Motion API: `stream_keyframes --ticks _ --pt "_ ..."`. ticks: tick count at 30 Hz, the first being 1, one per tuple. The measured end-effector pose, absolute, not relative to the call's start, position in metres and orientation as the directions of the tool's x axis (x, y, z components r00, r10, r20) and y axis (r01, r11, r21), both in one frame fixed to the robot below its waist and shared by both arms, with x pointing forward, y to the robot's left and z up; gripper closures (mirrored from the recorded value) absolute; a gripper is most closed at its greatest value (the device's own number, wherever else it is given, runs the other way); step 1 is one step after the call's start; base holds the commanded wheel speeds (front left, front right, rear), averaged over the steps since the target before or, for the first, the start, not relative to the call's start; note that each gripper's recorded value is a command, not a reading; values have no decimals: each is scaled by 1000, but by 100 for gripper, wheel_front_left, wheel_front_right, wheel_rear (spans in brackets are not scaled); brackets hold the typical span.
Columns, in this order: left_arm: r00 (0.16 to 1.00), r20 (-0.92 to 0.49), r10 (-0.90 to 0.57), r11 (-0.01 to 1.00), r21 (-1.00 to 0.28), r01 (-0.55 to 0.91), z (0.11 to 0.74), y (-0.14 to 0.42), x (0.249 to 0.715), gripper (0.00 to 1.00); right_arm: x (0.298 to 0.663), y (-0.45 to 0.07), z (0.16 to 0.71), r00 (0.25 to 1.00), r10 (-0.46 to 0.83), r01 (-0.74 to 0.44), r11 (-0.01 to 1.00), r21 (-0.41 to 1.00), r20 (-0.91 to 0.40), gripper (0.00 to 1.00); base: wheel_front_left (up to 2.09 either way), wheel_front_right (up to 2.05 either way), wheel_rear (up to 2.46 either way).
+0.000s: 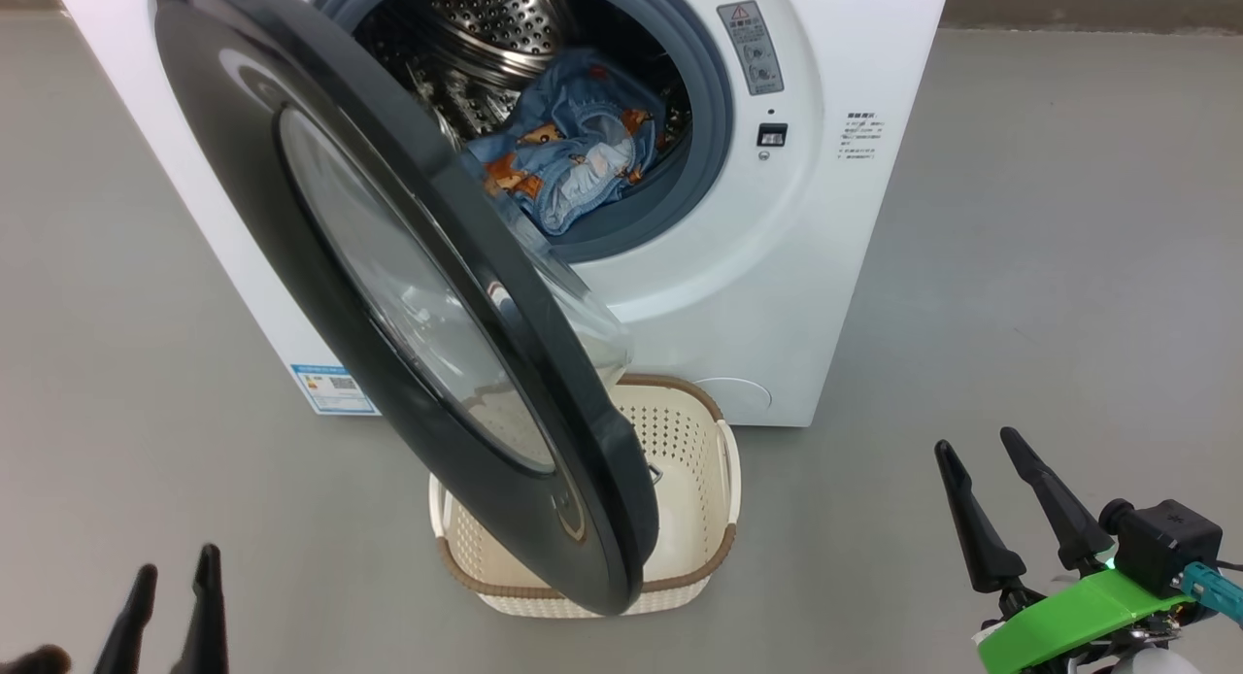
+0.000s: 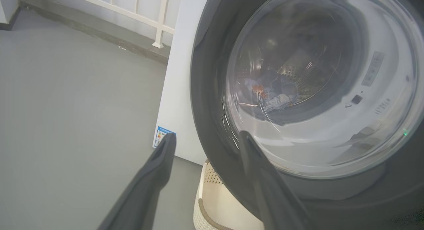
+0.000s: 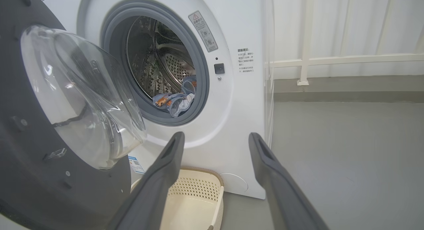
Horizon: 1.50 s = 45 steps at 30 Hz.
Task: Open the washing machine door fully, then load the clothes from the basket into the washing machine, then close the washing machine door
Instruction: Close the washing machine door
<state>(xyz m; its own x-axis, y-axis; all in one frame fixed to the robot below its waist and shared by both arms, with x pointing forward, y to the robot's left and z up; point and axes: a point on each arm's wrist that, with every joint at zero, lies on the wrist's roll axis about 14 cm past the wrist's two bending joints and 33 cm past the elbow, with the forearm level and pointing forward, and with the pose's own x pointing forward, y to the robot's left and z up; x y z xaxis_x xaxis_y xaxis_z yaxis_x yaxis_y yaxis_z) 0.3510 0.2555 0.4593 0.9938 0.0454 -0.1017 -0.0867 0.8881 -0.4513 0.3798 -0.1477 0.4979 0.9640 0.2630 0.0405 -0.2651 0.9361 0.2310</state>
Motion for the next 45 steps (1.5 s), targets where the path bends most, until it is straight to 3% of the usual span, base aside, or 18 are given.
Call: stream_keyframes --ticks 12,25,26,28,29,30,31,38,45 --pt "994 -99 53 987 -148 -68 455 249 335 0 378 -149 499 965 259 -262 937 230 42 0 0 0 0" --pt "992 -110 57 993 -98 -68 450 242 328 0 378 -151 501 967 252 -256 939 230 48 0 0 0 0" --pt "992 -109 58 993 -95 -68 450 242 327 0 378 -151 501 966 253 -257 938 230 49 11 0 0 0" --pt "993 -104 60 993 -95 -70 452 243 327 0 379 -149 502 965 255 -261 937 231 54 64 0 0 0" --pt "993 -101 61 993 -94 -70 452 243 327 0 379 -149 503 965 257 -263 937 231 57 83 0 0 0" --pt "993 -99 62 993 -93 -71 453 243 326 0 379 -148 505 964 259 -266 936 231 62 95 0 0 0" --pt "993 -99 62 993 -93 -71 453 243 326 0 379 -148 505 964 259 -266 936 231 62 100 0 0 0" --pt "994 -79 81 992 -92 -88 459 248 321 0 381 -132 523 945 305 -324 920 221 116 100 0 0 0" --pt "990 -52 130 986 -101 -135 466 258 310 0 387 -93 560 885 409 -452 870 197 225 100 0 0 0"
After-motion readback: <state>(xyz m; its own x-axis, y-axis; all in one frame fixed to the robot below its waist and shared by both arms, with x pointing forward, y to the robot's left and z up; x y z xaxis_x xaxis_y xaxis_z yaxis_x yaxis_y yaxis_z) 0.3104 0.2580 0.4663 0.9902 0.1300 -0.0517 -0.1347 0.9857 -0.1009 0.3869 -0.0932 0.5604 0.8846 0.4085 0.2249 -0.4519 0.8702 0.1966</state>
